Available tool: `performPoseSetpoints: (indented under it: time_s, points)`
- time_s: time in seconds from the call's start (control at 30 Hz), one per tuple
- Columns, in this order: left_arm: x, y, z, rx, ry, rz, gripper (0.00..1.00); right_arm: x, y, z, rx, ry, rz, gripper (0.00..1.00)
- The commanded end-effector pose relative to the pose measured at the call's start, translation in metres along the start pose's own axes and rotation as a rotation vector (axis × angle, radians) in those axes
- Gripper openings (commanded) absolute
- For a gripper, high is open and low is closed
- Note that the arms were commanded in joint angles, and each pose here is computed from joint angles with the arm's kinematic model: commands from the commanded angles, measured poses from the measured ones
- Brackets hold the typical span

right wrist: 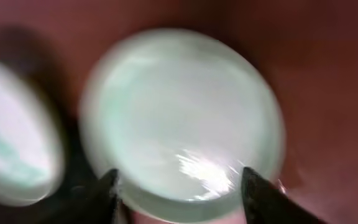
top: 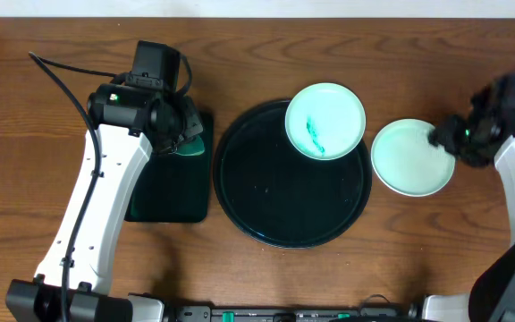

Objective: Clean dirty plates on tray and stack at the side
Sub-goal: 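Move the right gripper to the last green plate rim on the tray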

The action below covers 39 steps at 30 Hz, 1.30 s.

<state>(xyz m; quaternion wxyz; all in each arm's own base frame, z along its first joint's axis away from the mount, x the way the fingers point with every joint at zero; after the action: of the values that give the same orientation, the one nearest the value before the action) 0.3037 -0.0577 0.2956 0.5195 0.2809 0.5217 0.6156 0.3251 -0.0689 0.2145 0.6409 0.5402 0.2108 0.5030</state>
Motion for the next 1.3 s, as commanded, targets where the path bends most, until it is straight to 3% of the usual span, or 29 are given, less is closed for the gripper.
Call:
performPoseSetpoints:
  time_s: [0.0, 0.13, 0.37, 0.47, 0.7, 0.83, 1.17, 1.27]
  points:
    - [0.003, -0.002, 0.0, 0.0, -0.005, 0.019, 0.07, 0.058, 0.023, 0.008, -0.072, 0.311, 0.175, 0.67]
    - [0.003, -0.002, 0.0, -0.001, -0.005, 0.019, 0.07, 0.098, 0.007, 0.015, -0.07, 0.516, 0.206, 0.71]
    - [0.002, -0.002, 0.0, -0.004, -0.005, 0.017, 0.07, 0.13, -0.062, 0.028, 0.047, 0.663, 0.215, 0.71]
    - [0.002, -0.002, 0.001, -0.005, -0.004, 0.017, 0.07, 0.132, -0.087, 0.028, 0.073, 0.711, 0.214, 0.66]
    - [0.002, -0.002, 0.0, -0.003, -0.005, 0.018, 0.07, 0.131, -0.129, 0.019, 0.151, 0.717, 0.292, 0.52]
    - [0.002, -0.002, 0.0, -0.003, -0.005, 0.018, 0.07, 0.13, -0.137, 0.015, 0.173, 0.71, 0.309, 0.38]
    - [0.002, -0.006, 0.0, 0.014, -0.004, 0.027, 0.07, 0.13, -0.128, 0.014, 0.209, 0.631, 0.296, 0.01]
    - [0.002, -0.006, 0.0, 0.015, -0.006, 0.027, 0.07, 0.134, -0.103, 0.015, 0.225, 0.593, 0.285, 0.01]
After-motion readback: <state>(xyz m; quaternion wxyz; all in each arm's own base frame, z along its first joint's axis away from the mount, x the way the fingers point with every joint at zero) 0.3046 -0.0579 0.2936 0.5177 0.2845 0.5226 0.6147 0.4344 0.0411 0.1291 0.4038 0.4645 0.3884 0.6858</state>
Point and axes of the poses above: each gripper's point midway between its finger pads, its own y axis back along the fingers, its own x axis along the line the jaws close on, z = x × y, the point moved 10 cm from there along y, back along the fingers, and after that the axes turned 2 degrees about -y, right-handed, at the moved point
